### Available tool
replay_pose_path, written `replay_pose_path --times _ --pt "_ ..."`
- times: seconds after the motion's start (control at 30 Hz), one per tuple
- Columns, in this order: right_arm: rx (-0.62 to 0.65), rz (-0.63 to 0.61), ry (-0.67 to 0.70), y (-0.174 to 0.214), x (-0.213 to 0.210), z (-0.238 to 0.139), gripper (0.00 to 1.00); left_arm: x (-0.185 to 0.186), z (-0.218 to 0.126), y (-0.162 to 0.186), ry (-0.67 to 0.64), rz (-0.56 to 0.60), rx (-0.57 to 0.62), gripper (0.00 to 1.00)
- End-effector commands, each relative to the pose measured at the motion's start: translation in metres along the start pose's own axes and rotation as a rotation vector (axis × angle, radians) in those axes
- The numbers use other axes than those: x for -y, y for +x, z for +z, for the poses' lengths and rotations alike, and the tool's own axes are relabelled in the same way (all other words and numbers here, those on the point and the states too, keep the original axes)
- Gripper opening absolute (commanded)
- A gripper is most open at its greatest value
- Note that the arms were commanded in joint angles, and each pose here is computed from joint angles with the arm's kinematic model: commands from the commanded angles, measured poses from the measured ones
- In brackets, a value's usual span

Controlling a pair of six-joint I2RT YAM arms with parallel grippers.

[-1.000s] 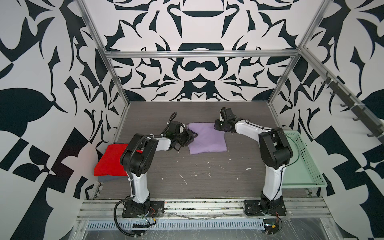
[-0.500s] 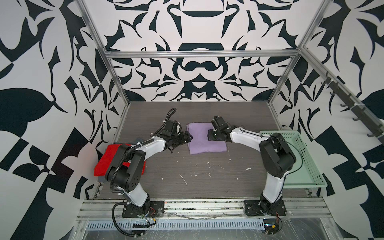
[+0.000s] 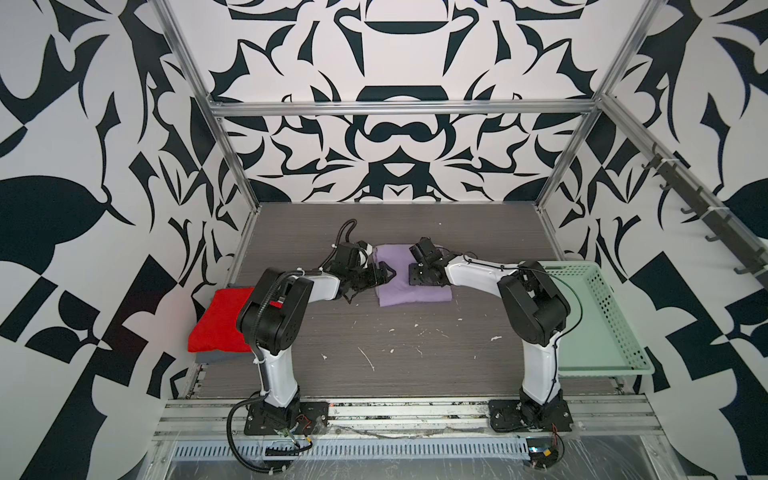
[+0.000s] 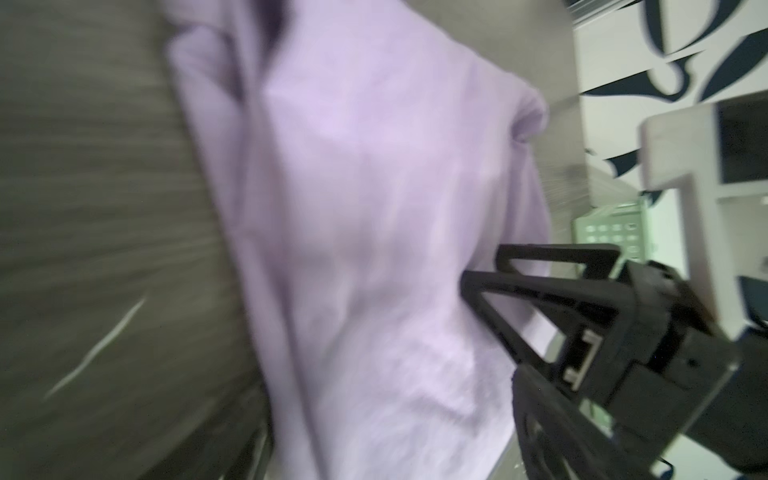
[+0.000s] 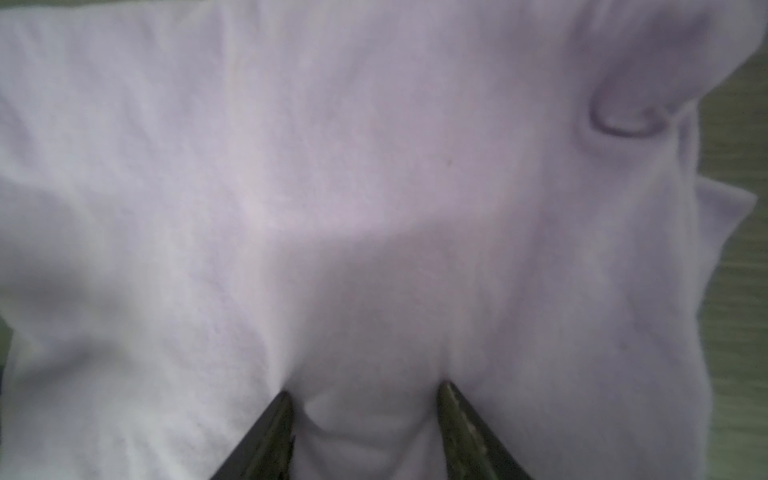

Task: Fold and stack the t-shirts

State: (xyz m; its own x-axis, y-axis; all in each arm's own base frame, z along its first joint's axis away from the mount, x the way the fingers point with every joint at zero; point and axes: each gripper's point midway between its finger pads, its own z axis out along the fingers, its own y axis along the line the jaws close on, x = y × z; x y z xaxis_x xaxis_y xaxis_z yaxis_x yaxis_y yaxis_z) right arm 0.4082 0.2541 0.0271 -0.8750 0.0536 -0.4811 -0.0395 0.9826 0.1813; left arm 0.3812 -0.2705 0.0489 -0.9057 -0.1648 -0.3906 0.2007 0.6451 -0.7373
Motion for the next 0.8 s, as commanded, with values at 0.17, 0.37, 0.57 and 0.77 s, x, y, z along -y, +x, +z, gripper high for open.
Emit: replay_pose_path --times 0.17,0.37,0.57,0.77 --pt "-0.17 -0.01 0.03 0.063 0.012 0.041 0.55 -0.033 0.029 0.04 0.098 -0.231 -0.042 0.86" --pt "-0.145 -0.02 0.005 0.051 0.002 0.042 0.55 -0.019 0.034 0.025 0.144 -0.205 -0.041 0.71" --pt "-0.12 -0.02 -0.009 0.043 -0.001 0.039 0.55 -0.016 0.034 0.021 0.155 -0.202 -0.035 0.28" --pt "-0.034 -0.049 -0.095 0.014 -0.019 0.012 0.56 -0.006 0.023 0.0 0.137 -0.19 0.01 0.0"
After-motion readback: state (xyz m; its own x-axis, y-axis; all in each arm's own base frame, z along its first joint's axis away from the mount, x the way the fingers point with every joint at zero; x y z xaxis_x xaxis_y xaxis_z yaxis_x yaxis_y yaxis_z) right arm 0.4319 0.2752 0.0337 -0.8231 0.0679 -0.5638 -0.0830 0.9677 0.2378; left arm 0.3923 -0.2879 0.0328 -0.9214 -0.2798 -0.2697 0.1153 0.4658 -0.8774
